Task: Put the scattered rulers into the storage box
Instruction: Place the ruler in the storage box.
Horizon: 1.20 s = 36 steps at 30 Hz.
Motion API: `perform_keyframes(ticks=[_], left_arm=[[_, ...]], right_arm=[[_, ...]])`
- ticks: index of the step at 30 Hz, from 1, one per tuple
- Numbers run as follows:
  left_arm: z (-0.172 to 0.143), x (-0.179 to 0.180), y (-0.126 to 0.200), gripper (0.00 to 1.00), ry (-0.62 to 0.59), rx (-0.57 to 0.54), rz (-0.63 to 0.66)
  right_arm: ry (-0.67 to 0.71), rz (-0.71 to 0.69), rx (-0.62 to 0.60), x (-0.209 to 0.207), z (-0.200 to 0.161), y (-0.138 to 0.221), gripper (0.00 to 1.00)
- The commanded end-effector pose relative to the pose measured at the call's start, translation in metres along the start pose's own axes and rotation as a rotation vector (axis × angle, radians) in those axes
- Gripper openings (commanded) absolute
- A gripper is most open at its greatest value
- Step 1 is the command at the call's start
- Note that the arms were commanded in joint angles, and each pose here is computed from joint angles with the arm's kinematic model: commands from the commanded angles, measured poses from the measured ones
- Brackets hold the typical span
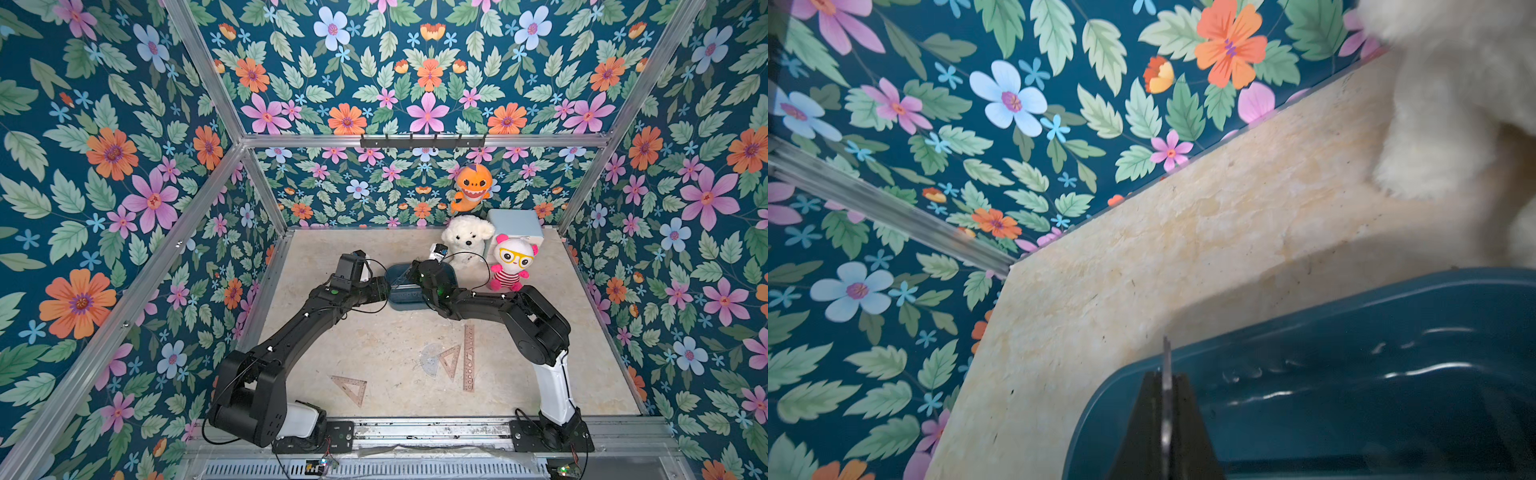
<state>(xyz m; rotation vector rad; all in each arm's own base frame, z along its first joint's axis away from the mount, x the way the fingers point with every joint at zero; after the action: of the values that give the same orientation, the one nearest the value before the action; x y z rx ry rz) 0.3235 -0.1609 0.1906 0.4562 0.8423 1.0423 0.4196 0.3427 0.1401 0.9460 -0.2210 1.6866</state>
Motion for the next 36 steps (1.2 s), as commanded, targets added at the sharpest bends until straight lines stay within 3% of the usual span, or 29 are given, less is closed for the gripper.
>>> perform_keyframes(ticks=[1, 8, 14, 19, 23, 26, 31, 36], left_arm=[[0.001, -0.001, -0.001, 0.74, -0.015, 0.006, -0.012], [0.000, -0.003, -0.005, 0.75, -0.012, 0.021, -0.030], [0.000, -0.004, -0.008, 0.75, -0.008, 0.030, -0.043], [-0.008, -0.006, -0.014, 0.74, 0.009, 0.059, -0.060], [-0.027, -0.013, -0.025, 0.72, 0.010, 0.123, -0.071], [-0.046, -0.022, -0.035, 0.71, 0.005, 0.177, -0.081], [-0.075, -0.035, -0.049, 0.70, -0.013, 0.261, -0.088], [-0.094, -0.039, -0.060, 0.70, -0.017, 0.317, -0.084]], right_arm=[[0.040, 0.009, -0.018, 0.003, 0.007, 0.006, 0.12], [0.162, -0.019, -0.085, 0.020, 0.039, 0.027, 0.53], [0.270, -0.034, -0.083, 0.037, 0.063, 0.047, 0.67], [0.332, 0.013, 0.089, 0.043, 0.059, 0.080, 0.64], [0.367, 0.007, 0.390, 0.017, 0.017, 0.118, 0.52], [0.423, -0.015, 0.518, -0.007, -0.017, 0.161, 0.50], [0.425, -0.052, 0.665, -0.041, -0.069, 0.210, 0.45], [0.380, -0.118, 0.739, -0.068, -0.097, 0.228, 0.45]])
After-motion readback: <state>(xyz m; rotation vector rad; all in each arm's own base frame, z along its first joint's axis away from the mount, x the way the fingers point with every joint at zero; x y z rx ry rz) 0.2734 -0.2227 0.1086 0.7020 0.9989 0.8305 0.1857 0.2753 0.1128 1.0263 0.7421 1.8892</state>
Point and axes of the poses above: each gripper's point midway between its finger pads, its own y axis back along the fingers, its own x axis along the line the jaws close on, z = x × y, the point moved 5 cm from there along y, back along the fingers, and after that the axes turned 7 degrees about -y, right-handed, at the moved point
